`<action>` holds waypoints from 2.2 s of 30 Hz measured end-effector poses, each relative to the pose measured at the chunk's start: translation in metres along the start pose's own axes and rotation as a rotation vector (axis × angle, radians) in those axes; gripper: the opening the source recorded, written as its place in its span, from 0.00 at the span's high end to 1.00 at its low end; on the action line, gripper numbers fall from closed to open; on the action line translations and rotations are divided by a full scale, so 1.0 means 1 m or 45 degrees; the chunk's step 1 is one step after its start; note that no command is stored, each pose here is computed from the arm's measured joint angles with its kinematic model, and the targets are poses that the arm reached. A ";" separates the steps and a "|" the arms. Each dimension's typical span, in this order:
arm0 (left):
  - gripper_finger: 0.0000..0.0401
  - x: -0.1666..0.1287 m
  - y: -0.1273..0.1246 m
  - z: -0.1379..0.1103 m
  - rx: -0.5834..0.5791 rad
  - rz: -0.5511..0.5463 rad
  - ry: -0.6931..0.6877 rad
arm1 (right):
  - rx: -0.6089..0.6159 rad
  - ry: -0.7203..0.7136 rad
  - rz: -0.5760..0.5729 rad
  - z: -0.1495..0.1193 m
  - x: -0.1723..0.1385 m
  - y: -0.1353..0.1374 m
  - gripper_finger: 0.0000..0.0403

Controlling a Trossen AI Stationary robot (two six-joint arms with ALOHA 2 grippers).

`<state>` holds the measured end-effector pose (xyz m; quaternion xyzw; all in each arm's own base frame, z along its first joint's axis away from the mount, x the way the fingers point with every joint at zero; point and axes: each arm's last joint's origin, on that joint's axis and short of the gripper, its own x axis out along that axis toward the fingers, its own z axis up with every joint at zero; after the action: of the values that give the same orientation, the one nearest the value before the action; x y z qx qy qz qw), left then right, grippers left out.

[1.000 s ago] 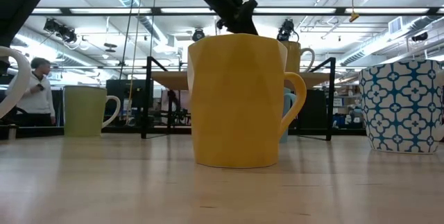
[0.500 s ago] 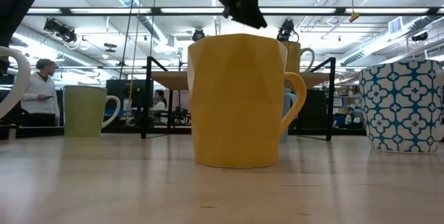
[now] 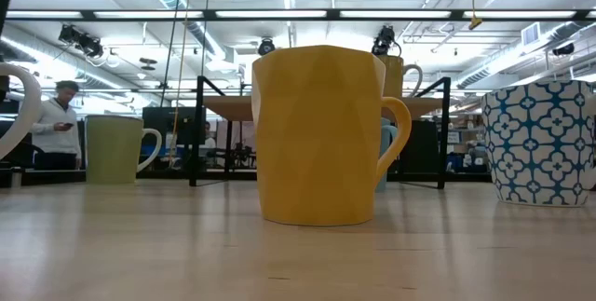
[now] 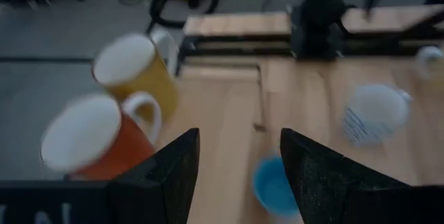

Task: Place coffee mugs
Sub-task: Put the green mug on the shelf

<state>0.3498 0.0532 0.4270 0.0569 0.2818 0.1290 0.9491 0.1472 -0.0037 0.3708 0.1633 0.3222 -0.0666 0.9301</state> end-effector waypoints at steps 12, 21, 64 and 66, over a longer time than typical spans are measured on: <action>0.48 -0.091 -0.011 -0.035 -0.160 -0.031 0.404 | 0.000 0.000 0.000 0.000 0.000 0.000 0.49; 0.48 -0.108 0.001 -0.067 -0.235 0.276 0.697 | 0.000 0.000 0.000 0.000 0.000 0.000 0.49; 0.48 -0.031 0.101 -0.260 -1.020 0.793 1.111 | 0.000 0.000 0.001 0.000 0.000 0.000 0.49; 0.48 -0.028 0.101 -0.263 -1.067 0.819 1.080 | 0.000 0.000 0.001 0.000 0.000 0.000 0.49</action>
<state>0.1609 0.1519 0.2407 -0.2903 0.5251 0.5144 0.6127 0.1472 -0.0037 0.3709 0.1633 0.3221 -0.0664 0.9301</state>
